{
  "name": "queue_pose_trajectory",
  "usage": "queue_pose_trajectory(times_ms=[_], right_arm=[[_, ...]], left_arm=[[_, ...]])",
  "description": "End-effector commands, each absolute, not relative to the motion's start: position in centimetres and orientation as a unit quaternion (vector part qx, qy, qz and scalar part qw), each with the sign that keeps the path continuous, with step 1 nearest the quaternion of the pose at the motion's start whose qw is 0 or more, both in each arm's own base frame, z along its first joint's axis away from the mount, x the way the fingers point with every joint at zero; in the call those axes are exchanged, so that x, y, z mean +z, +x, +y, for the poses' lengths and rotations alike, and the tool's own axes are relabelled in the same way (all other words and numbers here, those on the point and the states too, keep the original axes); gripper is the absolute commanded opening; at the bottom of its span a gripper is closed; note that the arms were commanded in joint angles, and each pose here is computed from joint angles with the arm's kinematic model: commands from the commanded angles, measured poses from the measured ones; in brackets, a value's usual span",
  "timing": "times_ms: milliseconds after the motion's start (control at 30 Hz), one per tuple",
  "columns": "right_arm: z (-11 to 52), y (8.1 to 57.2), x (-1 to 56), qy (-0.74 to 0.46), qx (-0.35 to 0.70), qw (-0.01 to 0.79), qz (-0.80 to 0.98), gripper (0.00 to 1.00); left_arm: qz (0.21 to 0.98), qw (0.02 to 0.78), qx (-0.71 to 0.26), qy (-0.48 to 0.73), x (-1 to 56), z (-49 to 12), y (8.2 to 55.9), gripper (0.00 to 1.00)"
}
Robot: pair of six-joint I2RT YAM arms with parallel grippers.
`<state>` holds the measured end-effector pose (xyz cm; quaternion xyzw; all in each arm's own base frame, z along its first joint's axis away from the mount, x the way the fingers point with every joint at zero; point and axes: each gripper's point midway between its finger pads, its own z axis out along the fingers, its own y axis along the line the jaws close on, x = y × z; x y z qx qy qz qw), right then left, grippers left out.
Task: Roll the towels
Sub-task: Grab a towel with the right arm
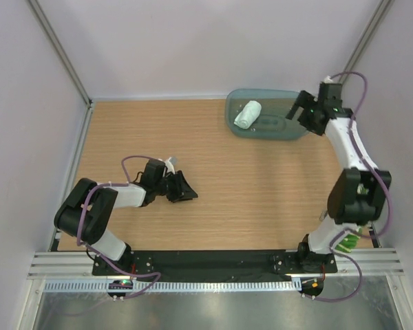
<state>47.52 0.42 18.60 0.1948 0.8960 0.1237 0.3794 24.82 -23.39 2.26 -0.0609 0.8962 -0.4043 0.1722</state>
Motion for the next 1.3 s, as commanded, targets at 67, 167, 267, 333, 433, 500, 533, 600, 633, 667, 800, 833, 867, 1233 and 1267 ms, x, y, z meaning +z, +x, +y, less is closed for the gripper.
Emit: queue_pose_trajectory(times_ms=[67, 167, 267, 333, 433, 500, 533, 600, 633, 667, 800, 833, 867, 1233, 1267], right_arm=[[-10.6, 38.1, 19.1, 0.376, -0.056, 0.419, 0.825, 1.00], [-15.1, 32.7, 17.0, 0.456, -0.128, 0.383, 0.793, 1.00], [-17.0, 29.2, 15.3, 0.490, -0.160, 0.363, 0.776, 1.00], [-18.1, 27.3, 13.9, 0.509, -0.177, 0.342, 0.770, 1.00], [-18.8, 25.9, 12.9, 0.533, -0.184, 0.324, 0.760, 1.00], [-19.2, 25.5, 12.0, 0.546, -0.185, 0.316, 0.753, 1.00], [-19.8, 24.8, 11.6, 0.557, -0.189, 0.309, 0.748, 1.00], [-20.5, 24.0, 10.8, 0.572, -0.194, 0.296, 0.740, 1.00], [-21.2, 23.4, 10.4, 0.584, -0.196, 0.290, 0.733, 1.00], [-21.2, 23.4, 10.1, 0.589, -0.186, 0.289, 0.732, 1.00], [-21.6, 23.1, 8.9, 0.603, -0.173, 0.275, 0.728, 1.00], [-21.6, 23.0, 8.6, 0.604, -0.173, 0.270, 0.730, 1.00], [-21.7, 22.9, 8.5, 0.606, -0.174, 0.269, 0.728, 1.00], [-20.7, 24.0, 7.7, 0.597, -0.132, 0.279, 0.740, 0.36], [-20.6, 24.1, 7.7, 0.595, -0.127, 0.280, 0.743, 0.31]], left_arm=[[0.930, 0.143, -0.332, -0.068, -1.8, -20.9, 22.8, 0.38], [0.930, 0.141, -0.333, -0.066, -1.9, -21.0, 22.7, 0.38], [0.930, 0.135, -0.335, -0.064, -2.0, -21.1, 22.5, 0.38], [0.931, 0.133, -0.335, -0.063, -2.1, -21.1, 22.5, 0.38], [0.931, 0.133, -0.336, -0.061, -2.0, -21.1, 22.4, 0.38], [0.931, 0.132, -0.336, -0.060, -2.0, -21.2, 22.5, 0.38], [0.931, 0.132, -0.336, -0.061, -2.0, -21.1, 22.5, 0.38], [0.931, 0.131, -0.336, -0.059, -2.0, -21.1, 22.4, 0.38], [0.931, 0.130, -0.336, -0.060, -2.0, -21.1, 22.4, 0.38], [0.931, 0.131, -0.336, -0.060, -2.0, -21.1, 22.4, 0.38], [0.931, 0.129, -0.336, -0.060, -2.1, -21.1, 22.4, 0.38], [0.931, 0.129, -0.336, -0.060, -2.1, -21.1, 22.4, 0.38], [0.931, 0.129, -0.335, -0.059, -2.1, -21.2, 22.4, 0.38], [0.932, 0.126, -0.335, -0.061, -2.2, -21.1, 22.3, 0.37], [0.931, 0.129, -0.335, -0.060, -2.1, -21.1, 22.5, 0.37]])
